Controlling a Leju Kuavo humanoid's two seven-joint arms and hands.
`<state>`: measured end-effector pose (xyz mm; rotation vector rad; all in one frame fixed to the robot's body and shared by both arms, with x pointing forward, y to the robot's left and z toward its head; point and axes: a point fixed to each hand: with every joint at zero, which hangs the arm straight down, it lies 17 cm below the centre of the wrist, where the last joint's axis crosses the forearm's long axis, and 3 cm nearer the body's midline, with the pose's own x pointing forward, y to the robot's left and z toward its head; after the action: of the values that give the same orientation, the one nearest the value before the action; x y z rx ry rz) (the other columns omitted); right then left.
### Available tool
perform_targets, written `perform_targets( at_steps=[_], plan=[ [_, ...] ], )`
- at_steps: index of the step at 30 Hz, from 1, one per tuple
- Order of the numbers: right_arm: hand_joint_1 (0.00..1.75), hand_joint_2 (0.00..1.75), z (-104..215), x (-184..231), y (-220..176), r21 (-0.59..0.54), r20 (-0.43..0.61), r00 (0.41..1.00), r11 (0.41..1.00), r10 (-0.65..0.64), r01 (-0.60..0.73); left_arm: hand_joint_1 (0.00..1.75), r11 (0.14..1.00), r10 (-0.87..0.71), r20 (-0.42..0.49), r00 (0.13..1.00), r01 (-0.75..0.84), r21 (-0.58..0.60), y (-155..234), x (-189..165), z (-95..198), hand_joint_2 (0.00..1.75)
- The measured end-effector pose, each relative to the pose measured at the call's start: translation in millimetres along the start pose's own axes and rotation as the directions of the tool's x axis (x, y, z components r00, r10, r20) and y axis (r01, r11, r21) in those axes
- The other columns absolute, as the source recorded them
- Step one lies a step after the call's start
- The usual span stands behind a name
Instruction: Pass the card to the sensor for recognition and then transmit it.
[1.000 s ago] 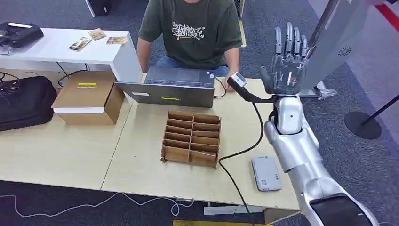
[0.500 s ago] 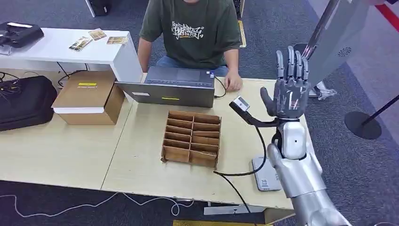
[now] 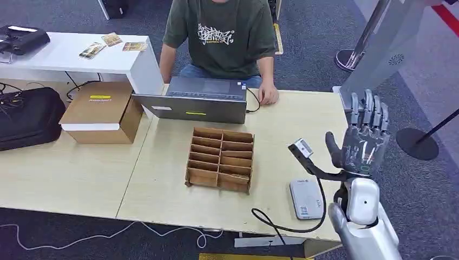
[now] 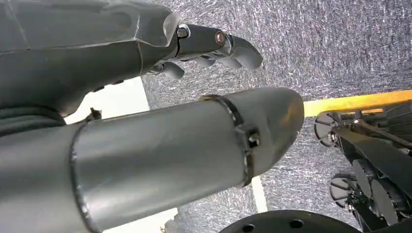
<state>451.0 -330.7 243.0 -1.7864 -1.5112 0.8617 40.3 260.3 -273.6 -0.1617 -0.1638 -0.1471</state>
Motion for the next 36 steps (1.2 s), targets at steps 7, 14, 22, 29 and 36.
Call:
perform_targets(
  at_steps=[7, 14, 22, 29, 36],
  plan=[
    [0.00, 1.75, 19, -7, -9, 0.003, -0.005, 1.000, 1.000, 0.003, -0.003, 0.00, 1.000, 0.002, 0.001, 1.000, -0.002, 0.000, 0, 0, 0, 0.00],
    [0.00, 1.75, 29, -9, -21, -0.008, -0.011, 1.000, 1.000, -0.007, 0.007, 0.00, 1.000, 0.019, 0.004, 1.000, -0.019, -0.003, -3, 2, -1, 0.00],
    [0.00, 1.75, 45, -16, -29, -0.003, -0.020, 1.000, 1.000, -0.008, 0.008, 0.00, 0.999, 0.034, 0.006, 0.999, -0.033, -0.010, -9, 2, -1, 0.00],
    [0.00, 1.75, 65, -24, -41, 0.005, -0.030, 1.000, 1.000, -0.009, 0.009, 0.00, 0.999, 0.041, 0.007, 0.999, -0.041, -0.014, -13, 2, -2, 0.00],
    [0.00, 1.75, 89, -20, -42, 0.063, -0.059, 0.998, 0.997, -0.037, 0.041, 0.00, 0.999, 0.052, 0.009, 0.999, -0.052, -0.014, -16, 4, -2, 0.00]
  ],
)
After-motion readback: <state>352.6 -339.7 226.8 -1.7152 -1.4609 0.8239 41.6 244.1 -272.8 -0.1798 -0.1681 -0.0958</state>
